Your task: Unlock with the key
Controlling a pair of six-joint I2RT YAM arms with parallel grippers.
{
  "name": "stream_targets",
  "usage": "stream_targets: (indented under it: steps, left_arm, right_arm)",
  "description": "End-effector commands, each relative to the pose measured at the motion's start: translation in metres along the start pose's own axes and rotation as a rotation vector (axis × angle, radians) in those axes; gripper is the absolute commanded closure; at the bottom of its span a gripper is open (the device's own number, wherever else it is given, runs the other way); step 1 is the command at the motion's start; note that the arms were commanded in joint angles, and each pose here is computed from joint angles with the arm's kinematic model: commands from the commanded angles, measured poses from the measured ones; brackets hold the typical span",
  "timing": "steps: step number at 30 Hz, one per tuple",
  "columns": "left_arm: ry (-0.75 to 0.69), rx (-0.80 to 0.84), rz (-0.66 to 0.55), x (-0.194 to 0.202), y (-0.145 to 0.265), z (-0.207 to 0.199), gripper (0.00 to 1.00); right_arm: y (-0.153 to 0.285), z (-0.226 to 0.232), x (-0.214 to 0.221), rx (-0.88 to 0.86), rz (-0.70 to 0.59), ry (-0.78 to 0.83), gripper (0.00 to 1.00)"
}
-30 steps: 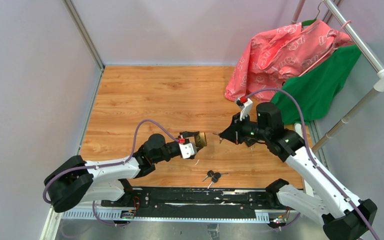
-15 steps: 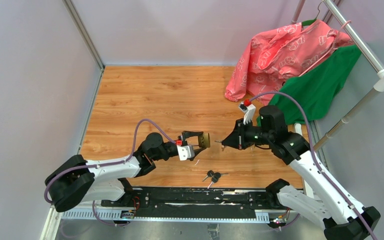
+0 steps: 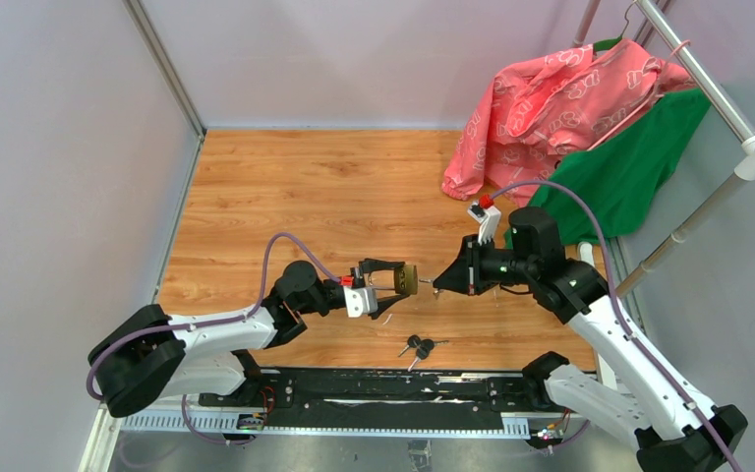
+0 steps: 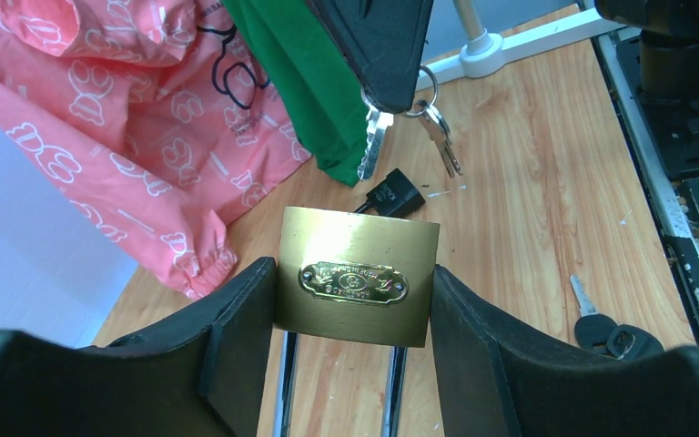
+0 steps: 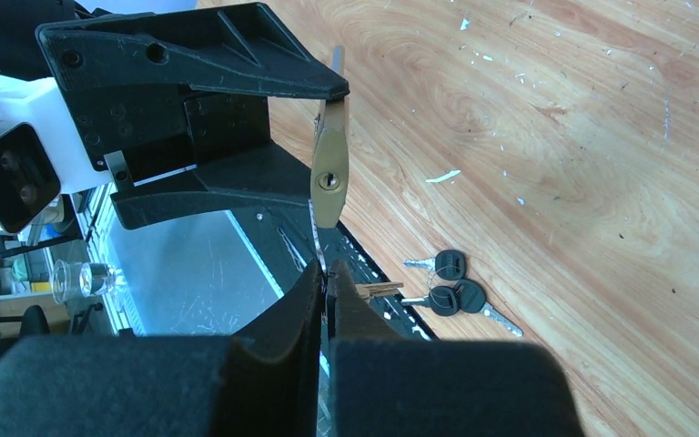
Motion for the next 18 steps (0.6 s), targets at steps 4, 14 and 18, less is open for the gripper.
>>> stream_targets:
  steps: [4,14,18]
  left_arm:
    - [-0.086,-0.027,-0.167,-0.0452,-0.0082,0.0202,1.0]
    - [-0.075,-0.018,-0.164,-0.043,-0.0096,0.0187,1.0]
    - [-0.075,-0.019,-0.161,-0.0421,-0.0107,0.0193,1.0]
  right_arm:
    - [-0.0029,-0.0028,0.0019,-0.01,0.013,-0.036,1.0]
    - [-0.0091,-0.0078,0.0046,-0.004,0.031,-0.053,1.0]
    - [-0.0101,-0.0079,0.0055,-0.005,0.039,-0.057,1.0]
Point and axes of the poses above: each gripper's point midway between its finger pads, its own y axis back along the fingers, its own z axis along the line the jaws close on, x = y × z, the point moved 5 cm from there along y, back along the fingers, and after that the axes turned 3 degrees about y, right-handed, at the moved point
